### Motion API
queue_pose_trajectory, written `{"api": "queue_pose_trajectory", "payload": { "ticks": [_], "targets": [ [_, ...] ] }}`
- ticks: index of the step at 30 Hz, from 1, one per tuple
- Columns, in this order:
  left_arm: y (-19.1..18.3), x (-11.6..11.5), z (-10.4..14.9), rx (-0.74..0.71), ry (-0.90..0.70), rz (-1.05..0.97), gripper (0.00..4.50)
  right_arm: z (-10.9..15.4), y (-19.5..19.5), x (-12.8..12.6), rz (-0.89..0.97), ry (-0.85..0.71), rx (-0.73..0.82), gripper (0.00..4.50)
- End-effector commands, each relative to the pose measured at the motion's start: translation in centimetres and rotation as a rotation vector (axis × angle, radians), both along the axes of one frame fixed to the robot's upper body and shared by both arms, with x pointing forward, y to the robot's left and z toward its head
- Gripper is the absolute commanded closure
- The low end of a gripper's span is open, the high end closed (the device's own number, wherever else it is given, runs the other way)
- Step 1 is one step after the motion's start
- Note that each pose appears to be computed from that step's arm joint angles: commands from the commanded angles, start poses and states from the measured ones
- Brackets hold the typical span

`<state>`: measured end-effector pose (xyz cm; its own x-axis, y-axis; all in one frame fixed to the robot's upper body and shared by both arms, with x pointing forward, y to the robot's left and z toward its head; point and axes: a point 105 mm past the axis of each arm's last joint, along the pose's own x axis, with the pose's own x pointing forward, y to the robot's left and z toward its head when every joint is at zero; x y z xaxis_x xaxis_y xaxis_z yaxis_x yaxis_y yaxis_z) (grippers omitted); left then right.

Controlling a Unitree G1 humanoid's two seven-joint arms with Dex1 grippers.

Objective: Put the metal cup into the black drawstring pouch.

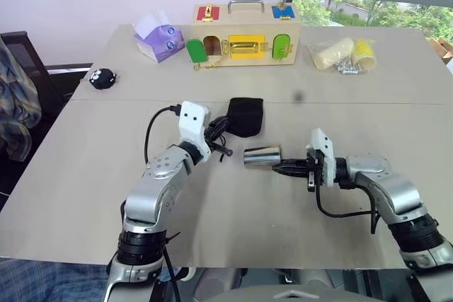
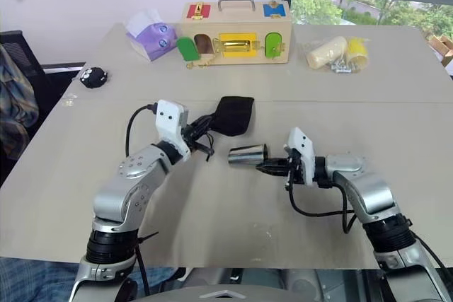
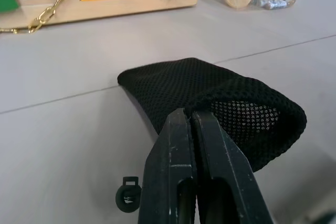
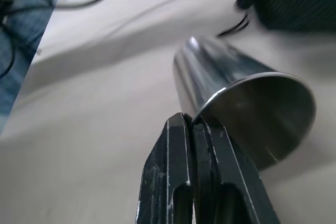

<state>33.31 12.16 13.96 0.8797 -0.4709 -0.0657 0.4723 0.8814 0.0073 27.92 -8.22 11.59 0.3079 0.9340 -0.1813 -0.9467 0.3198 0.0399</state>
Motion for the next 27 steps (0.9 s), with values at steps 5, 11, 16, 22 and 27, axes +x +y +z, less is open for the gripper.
{"api": "queue_pose_trajectory", "payload": {
  "ticks": [5, 11, 16, 22, 27],
  "targets": [
    [-0.5, 0.6, 2.8, -0.091, -0.034, -0.011, 4.50, 6.0, 1.9, -2.3, -0.134, -0.110, 0.200, 4.37],
    [-1.4, 0.6, 3.1, -0.116, 0.002, -0.052, 4.50, 5.3, 3.1, -2.0, -0.272, -0.088, 0.243, 4.37],
    [-2.0, 0.5, 3.9, -0.141, 0.014, -0.080, 4.50, 5.2, 2.8, -0.8, -0.392, -0.083, 0.279, 4.37],
    [-2.0, 0.3, 4.0, -0.131, 0.019, -0.091, 4.50, 5.1, 2.5, 0.4, -0.462, -0.085, 0.297, 4.37],
    [-2.9, -0.1, 4.8, -0.194, 0.020, -0.129, 4.50, 4.8, 2.6, 2.3, -0.541, -0.110, 0.303, 4.37]
  ]
}}
